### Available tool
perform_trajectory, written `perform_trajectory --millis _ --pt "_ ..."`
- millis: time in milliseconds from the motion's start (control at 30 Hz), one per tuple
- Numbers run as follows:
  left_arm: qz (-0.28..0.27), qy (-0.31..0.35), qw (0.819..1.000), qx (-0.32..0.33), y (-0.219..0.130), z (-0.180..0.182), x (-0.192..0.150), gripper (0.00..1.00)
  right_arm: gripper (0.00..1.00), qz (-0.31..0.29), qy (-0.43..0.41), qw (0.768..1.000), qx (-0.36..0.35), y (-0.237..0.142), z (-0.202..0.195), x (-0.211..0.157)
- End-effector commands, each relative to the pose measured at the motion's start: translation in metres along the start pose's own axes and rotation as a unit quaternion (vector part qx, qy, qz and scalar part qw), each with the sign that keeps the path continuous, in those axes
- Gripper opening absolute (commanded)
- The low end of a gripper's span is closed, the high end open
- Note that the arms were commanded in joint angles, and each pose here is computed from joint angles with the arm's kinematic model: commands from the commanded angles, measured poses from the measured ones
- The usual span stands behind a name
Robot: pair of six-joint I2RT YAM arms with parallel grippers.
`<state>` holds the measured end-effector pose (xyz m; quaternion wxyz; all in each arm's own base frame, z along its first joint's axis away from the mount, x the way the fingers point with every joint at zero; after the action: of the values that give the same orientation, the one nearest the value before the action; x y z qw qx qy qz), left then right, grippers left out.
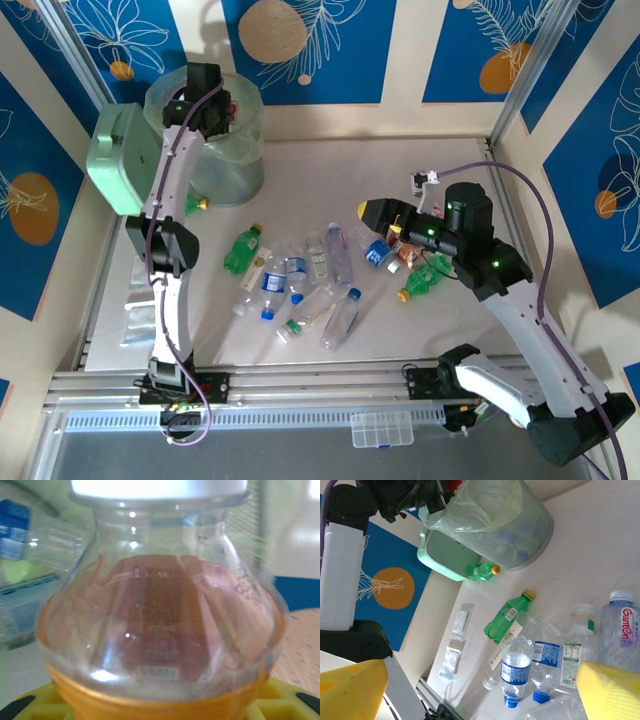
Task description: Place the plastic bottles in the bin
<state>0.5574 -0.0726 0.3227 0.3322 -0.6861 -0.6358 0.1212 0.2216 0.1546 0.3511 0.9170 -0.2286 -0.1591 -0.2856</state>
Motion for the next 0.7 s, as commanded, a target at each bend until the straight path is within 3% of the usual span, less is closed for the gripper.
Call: perform_trajectory --millis 0,300,533,667 --pt "-0.012 -0.064 0.994 0.088 0.013 0.038 0.005 0.02 0.97 -0.001 0.016 1.000 -0.014 0.003 -0.006 -0.002" --pt "-0.003 -0.091 0.993 0.068 0.045 0.035 0.006 0.05 0.97 0.000 0.030 0.999 -0.029 0.011 -0.016 -0.003" --pt "0.008 -0.074 0.996 0.046 0.056 0.031 0.010 0.42 0.97 0.001 0.026 0.999 -0.034 0.014 -0.015 0.000" --pt "0.012 -0.076 0.996 0.037 0.055 0.027 0.010 0.55 0.97 0.001 0.029 0.999 -0.039 0.015 -0.016 0.001"
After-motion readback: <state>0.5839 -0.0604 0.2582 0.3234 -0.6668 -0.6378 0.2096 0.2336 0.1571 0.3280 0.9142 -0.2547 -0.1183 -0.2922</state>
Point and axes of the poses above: each hand's point on the last joint's axis, 136 mm out from that joint toward the fingers, its own y axis out along the fingers, its own z axis along the line the jaws close on, x = y × z, the point moved 5 cm from there along -y, back along the fingers, and after that the axes turned 12 degrees about y, right-handed, at the moved point
